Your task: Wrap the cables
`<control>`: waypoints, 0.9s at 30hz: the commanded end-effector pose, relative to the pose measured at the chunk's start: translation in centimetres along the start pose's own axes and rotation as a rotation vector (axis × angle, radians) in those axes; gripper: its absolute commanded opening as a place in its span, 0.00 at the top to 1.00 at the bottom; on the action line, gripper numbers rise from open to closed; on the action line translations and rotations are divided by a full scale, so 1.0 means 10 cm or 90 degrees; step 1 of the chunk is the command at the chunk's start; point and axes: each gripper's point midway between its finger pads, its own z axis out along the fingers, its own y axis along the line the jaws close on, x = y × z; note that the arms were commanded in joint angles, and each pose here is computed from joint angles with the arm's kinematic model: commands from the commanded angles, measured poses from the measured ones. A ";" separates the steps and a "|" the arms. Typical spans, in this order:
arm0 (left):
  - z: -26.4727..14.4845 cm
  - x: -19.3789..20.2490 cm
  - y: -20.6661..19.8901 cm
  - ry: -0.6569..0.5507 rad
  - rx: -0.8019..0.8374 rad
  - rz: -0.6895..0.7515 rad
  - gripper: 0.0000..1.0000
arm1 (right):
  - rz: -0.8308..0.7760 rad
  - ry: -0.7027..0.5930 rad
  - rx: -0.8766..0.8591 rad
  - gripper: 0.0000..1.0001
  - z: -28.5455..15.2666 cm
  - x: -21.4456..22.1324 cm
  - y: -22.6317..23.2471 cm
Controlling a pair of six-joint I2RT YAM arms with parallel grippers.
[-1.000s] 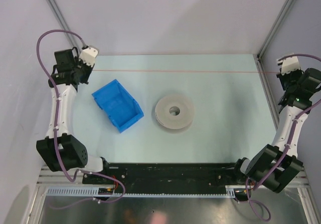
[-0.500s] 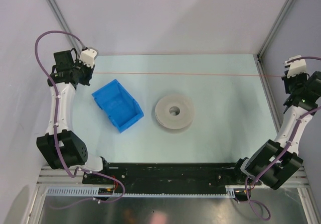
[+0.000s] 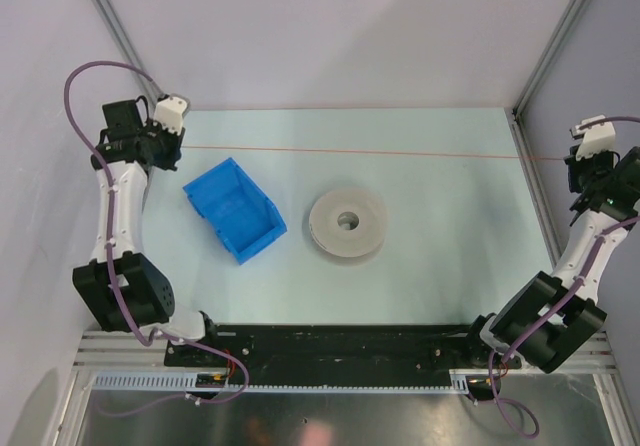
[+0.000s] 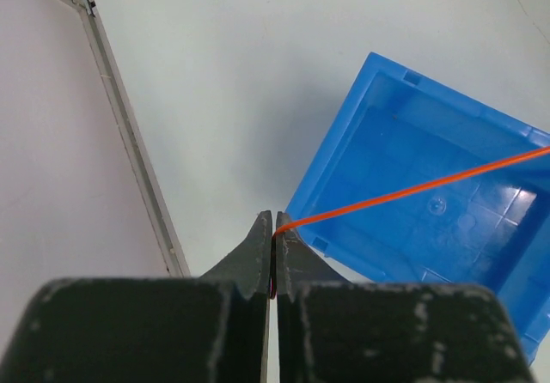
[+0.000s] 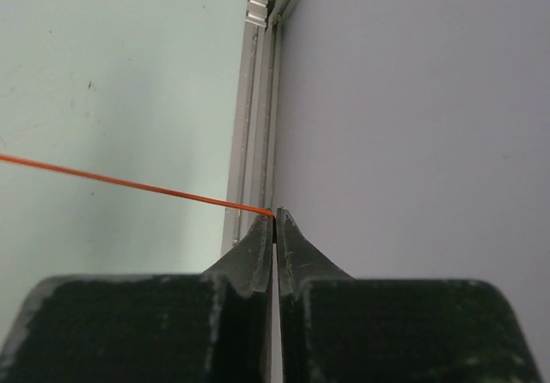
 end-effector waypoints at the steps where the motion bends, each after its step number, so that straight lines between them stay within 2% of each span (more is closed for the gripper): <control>1: -0.35 0.02 0.86 0.019 -0.207 -0.031 1.00 | -0.039 0.064 0.190 1.00 -0.31 0.11 -0.81; 5: -0.36 -0.37 0.48 -0.038 -0.155 0.011 1.00 | -0.042 0.078 0.083 1.00 -0.24 0.11 -0.36; 8: -0.39 -0.86 -0.07 -0.106 -0.093 0.064 1.00 | -0.035 0.103 -0.017 1.00 -0.16 0.15 0.10; 13: -0.40 -1.71 -1.12 -0.209 0.014 0.154 1.00 | 0.032 0.200 -0.135 1.00 0.02 0.48 0.70; 14: -0.38 -1.85 -1.32 -0.223 0.029 0.175 1.00 | 0.056 0.218 -0.158 0.95 0.03 0.57 0.79; 15: -0.35 -2.00 -1.54 -0.236 0.043 0.201 1.00 | 0.076 0.238 -0.183 0.83 0.04 0.67 0.89; 17: -0.33 -2.26 -1.98 -0.268 0.075 0.259 1.00 | 0.110 0.273 -0.240 0.45 -0.02 0.81 1.07; 18: -0.32 -2.36 -2.19 -0.280 0.084 0.296 1.00 | 0.125 0.282 -0.262 0.30 -0.06 0.84 1.14; 19: -0.32 -2.45 -2.37 -0.293 0.087 0.332 1.00 | 0.138 0.283 -0.281 0.20 -0.12 0.84 1.19; 22: -0.35 -2.67 -2.87 -0.336 0.109 0.427 1.00 | 0.172 0.240 -0.320 0.04 -0.31 0.63 1.26; 27: -0.58 -2.77 -3.57 -0.417 0.168 0.585 1.00 | 0.201 0.097 -0.359 0.01 -0.63 -0.08 1.39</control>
